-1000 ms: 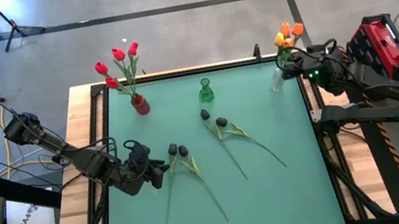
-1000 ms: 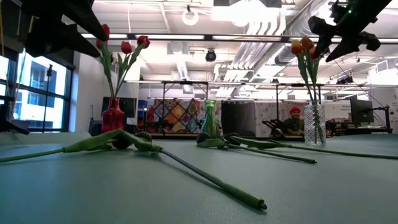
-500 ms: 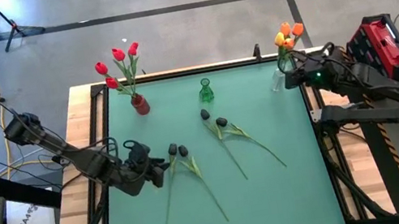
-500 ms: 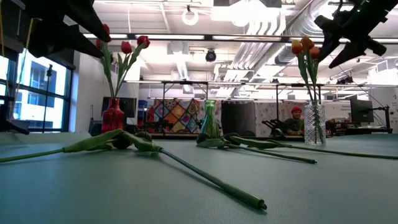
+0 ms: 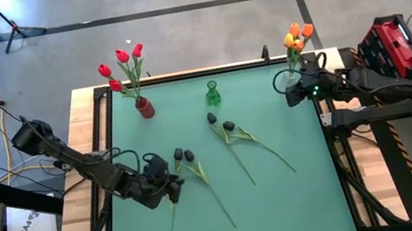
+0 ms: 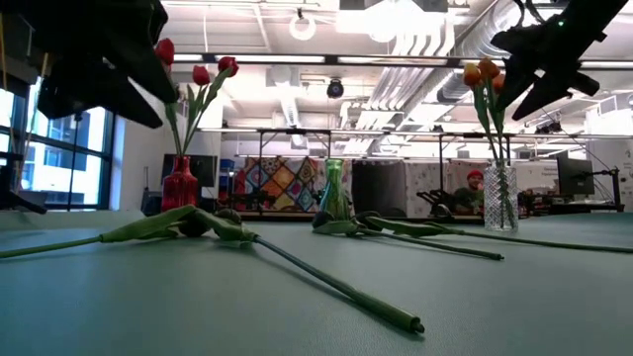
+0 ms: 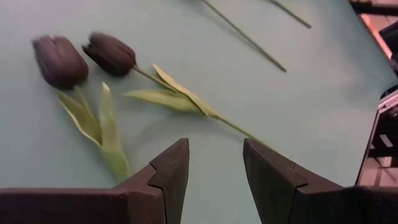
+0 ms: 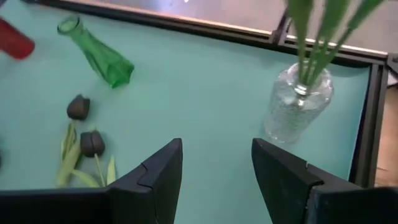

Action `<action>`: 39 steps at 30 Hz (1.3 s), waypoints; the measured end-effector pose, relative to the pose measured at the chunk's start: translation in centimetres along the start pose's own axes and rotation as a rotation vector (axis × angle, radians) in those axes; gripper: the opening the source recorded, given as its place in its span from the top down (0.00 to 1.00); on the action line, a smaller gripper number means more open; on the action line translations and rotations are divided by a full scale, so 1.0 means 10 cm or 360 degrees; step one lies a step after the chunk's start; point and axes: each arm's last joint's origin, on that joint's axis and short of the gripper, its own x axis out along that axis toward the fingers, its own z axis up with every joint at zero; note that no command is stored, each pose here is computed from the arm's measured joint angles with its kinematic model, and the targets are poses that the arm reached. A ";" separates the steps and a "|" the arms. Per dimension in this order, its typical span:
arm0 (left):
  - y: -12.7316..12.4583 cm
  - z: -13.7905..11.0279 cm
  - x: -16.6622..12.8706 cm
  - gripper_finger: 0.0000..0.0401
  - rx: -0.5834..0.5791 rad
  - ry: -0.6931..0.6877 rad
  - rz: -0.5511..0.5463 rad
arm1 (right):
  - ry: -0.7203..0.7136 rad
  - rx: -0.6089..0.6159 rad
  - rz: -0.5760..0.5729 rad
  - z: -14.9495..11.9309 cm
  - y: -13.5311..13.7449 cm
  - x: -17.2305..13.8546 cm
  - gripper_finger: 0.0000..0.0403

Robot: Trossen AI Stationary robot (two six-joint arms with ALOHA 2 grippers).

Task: Sort flowers into vase by color
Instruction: Put the black tulip into the green vase

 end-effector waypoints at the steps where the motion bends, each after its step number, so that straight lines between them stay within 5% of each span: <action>1: -0.01 -0.02 0.03 0.65 0.0001 0.0011 -0.0001 | 0.0012 -0.0031 0.0002 -0.01 0.03 0.01 0.55; 13: -0.03 0.00 0.10 0.65 0.0044 0.0014 -0.0023 | 0.0126 -0.0260 0.0184 -0.18 0.53 0.22 0.55; 23: -0.16 0.33 0.03 0.65 0.0185 -0.0084 -0.0339 | 0.0211 -0.0299 0.0329 -0.48 1.00 0.38 0.55; 39: -0.06 0.73 -0.52 0.65 0.0327 -0.0341 -0.0553 | 0.0204 -0.0346 0.0557 -0.79 1.70 0.70 0.55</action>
